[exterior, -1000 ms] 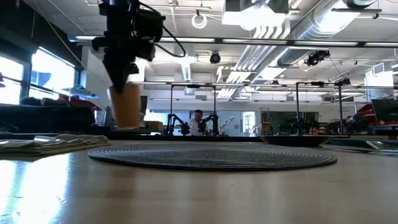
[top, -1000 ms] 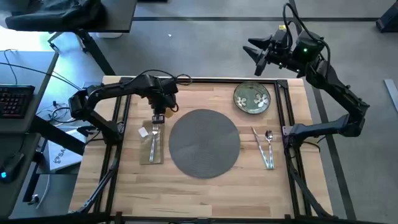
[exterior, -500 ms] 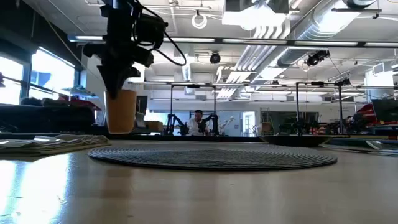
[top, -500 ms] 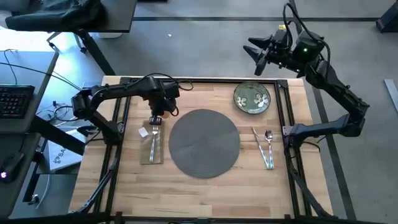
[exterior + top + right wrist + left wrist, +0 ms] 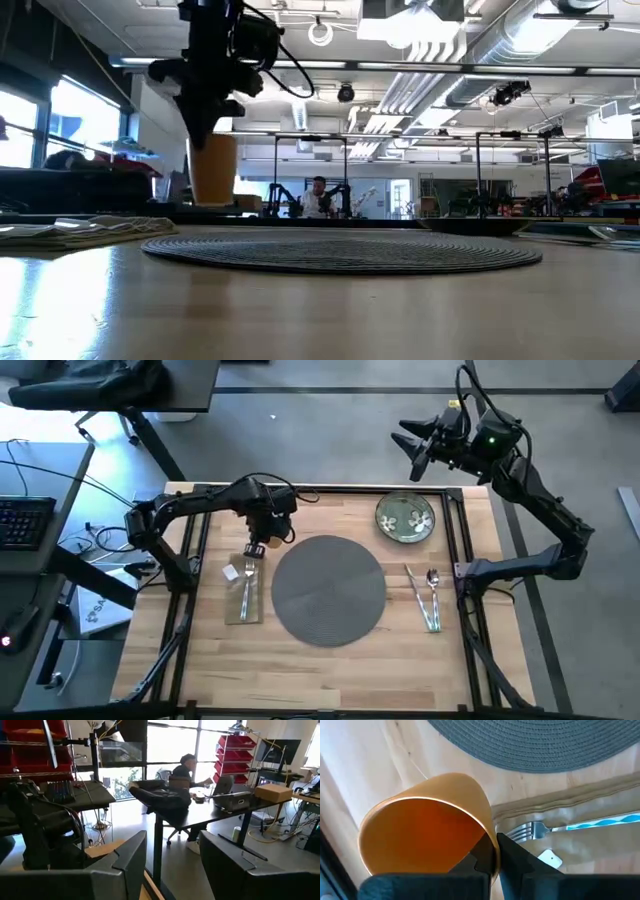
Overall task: Set table place
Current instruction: Put the orange cup to the top left of the gray table mat
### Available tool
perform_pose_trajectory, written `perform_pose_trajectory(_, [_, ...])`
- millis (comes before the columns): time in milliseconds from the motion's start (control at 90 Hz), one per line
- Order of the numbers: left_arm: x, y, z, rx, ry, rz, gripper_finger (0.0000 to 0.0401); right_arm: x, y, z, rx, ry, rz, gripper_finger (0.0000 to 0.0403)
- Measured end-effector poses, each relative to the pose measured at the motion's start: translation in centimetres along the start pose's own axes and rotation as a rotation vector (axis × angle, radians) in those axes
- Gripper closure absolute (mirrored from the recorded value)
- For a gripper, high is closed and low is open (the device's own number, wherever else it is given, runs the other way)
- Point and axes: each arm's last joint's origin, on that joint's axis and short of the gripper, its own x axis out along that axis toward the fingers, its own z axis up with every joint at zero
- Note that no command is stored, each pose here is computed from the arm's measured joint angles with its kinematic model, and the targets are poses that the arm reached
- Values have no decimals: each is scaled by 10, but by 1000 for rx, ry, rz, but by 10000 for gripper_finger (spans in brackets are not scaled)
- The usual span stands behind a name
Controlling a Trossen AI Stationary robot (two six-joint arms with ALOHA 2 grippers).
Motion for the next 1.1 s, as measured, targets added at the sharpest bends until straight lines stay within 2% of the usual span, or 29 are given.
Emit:
perform_pose_trajectory(444, [19, 6, 9, 2, 39, -27, 401, 0, 0, 0, -19, 0, 0, 242])
perform_pose_trajectory(744, [40, -1, 1, 2, 108, -71, 401, 0, 0, 0, -25, 0, 0, 242])
perform_pose_trajectory(1100, [42, 2, 4, -8, 67, -36, 401, 0, 0, 0, -27, 0, 0, 242])
